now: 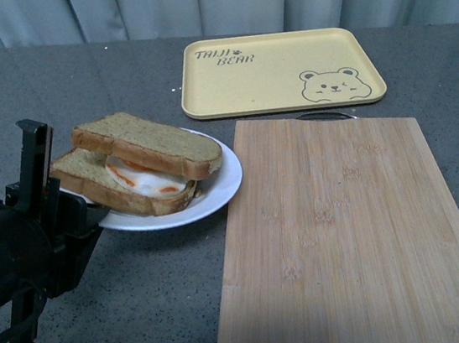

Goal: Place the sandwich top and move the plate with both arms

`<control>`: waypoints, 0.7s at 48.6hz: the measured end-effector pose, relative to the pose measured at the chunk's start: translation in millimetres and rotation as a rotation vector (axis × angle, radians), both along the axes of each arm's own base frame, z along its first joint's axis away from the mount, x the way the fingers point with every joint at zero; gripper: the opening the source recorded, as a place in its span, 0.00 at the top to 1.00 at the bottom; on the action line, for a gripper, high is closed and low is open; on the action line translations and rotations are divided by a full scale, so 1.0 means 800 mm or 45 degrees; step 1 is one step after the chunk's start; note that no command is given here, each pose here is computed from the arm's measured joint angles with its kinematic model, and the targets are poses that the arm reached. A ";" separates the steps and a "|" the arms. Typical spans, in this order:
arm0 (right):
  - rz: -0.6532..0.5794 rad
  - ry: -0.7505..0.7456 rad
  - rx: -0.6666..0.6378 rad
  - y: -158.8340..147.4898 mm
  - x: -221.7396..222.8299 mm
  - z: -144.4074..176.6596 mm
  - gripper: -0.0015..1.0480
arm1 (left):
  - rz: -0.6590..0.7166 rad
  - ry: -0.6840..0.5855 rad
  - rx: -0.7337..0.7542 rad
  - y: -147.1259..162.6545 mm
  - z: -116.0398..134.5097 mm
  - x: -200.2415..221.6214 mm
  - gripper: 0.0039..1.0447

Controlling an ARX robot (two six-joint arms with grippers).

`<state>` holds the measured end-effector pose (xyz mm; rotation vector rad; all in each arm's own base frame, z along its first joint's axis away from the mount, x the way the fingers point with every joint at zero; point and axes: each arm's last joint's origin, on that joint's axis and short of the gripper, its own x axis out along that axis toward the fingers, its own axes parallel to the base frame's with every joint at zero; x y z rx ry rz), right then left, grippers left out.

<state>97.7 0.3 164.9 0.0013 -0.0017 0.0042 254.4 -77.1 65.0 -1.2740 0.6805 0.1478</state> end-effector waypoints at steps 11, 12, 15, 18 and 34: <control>0.000 0.000 0.000 0.000 0.000 0.000 0.09 | 0.008 -0.183 -0.090 -0.011 0.023 0.024 0.97; 0.000 0.000 0.000 0.000 0.000 0.000 0.09 | 0.009 -0.187 -0.090 -0.012 0.024 0.025 0.97; 0.000 0.000 0.000 0.000 0.000 0.000 0.09 | 0.019 -0.203 -0.098 -0.020 0.028 0.037 0.97; 0.000 0.000 0.000 0.000 0.000 0.000 0.09 | 0.021 -0.221 -0.106 -0.030 0.029 0.050 0.97; 0.000 0.000 0.000 0.000 0.000 0.000 0.09 | -0.027 -0.196 -0.136 -0.130 0.019 0.152 0.97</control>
